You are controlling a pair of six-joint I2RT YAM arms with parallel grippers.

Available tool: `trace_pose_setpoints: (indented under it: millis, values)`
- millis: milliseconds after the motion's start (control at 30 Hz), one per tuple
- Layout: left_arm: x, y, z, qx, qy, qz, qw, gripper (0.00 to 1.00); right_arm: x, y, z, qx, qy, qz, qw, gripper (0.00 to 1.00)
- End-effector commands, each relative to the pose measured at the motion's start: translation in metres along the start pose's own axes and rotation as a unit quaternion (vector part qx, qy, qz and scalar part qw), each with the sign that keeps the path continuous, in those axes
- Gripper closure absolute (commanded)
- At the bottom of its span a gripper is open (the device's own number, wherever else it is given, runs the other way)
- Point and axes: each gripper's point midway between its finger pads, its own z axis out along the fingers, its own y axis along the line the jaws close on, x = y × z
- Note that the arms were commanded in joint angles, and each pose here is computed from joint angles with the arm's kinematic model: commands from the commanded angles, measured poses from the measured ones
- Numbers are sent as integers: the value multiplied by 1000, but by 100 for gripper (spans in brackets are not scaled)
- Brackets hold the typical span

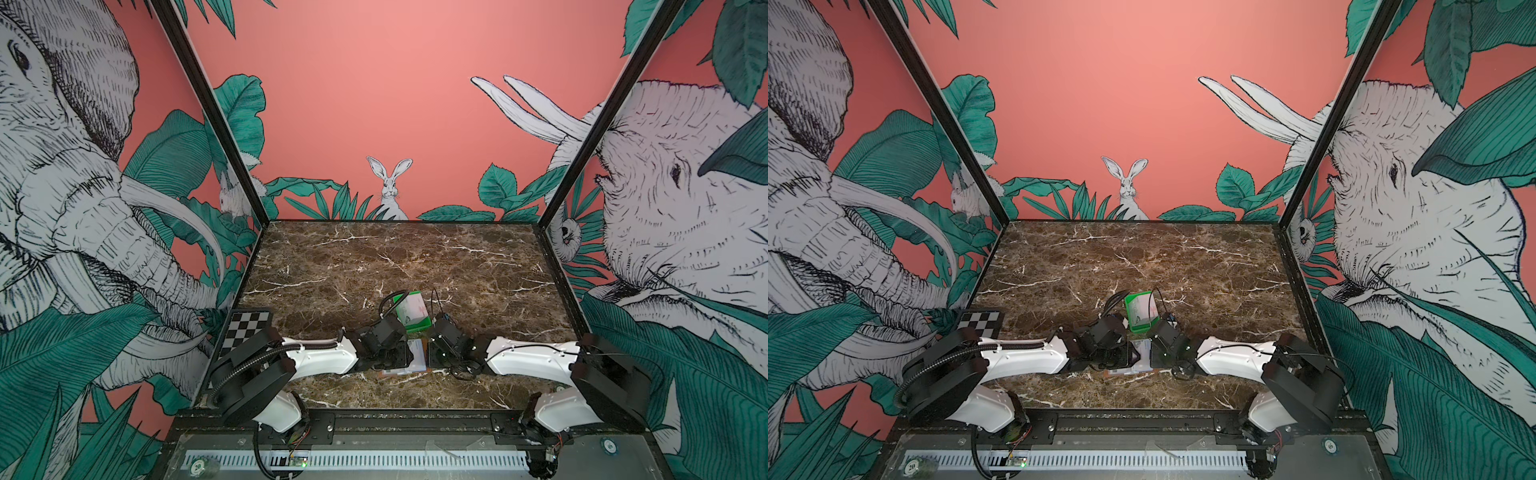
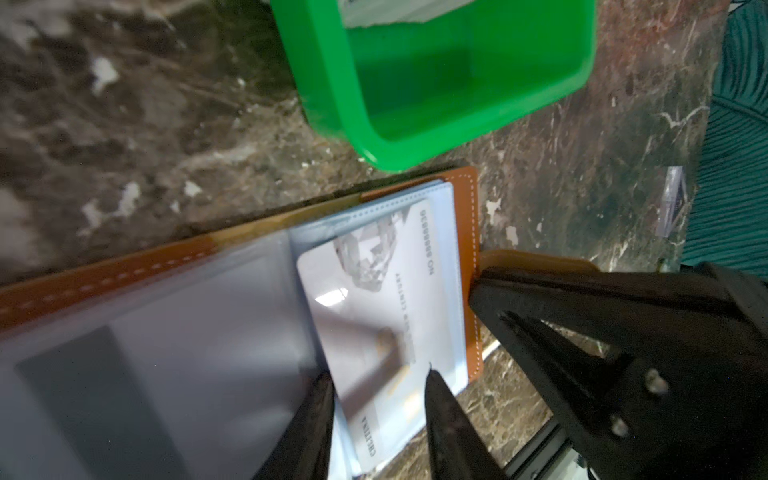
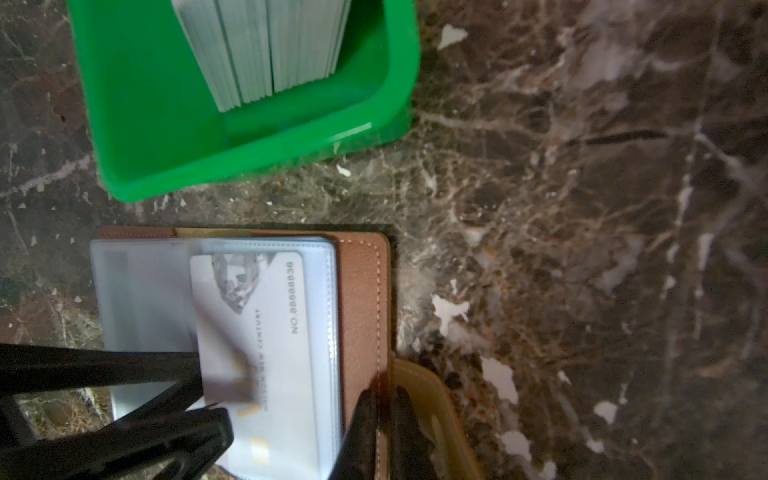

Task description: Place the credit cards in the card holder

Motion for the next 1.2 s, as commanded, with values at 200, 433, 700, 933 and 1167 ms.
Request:
trace_pose_setpoints:
  millis: [200, 433, 700, 933, 1167]
  values:
    - [-6, 14, -4, -52, -7, 9, 999, 61, 23, -27, 7, 48, 38, -11, 998, 91]
    - [-14, 2, 3, -31, -13, 18, 999, 61, 25, -29, 6, 50, 40, -12, 998, 91]
    - [-16, -12, 2, -9, -5, 40, 999, 62, 26, -29, 8, 51, 41, -11, 998, 91]
    - [-15, -15, -1, -2, 1, 56, 998, 63, 26, -28, 8, 50, 42, -12, 998, 91]
    - [-16, -22, -1, 10, 0, 72, 997, 64, 25, -27, 8, 49, 42, -13, 998, 91]
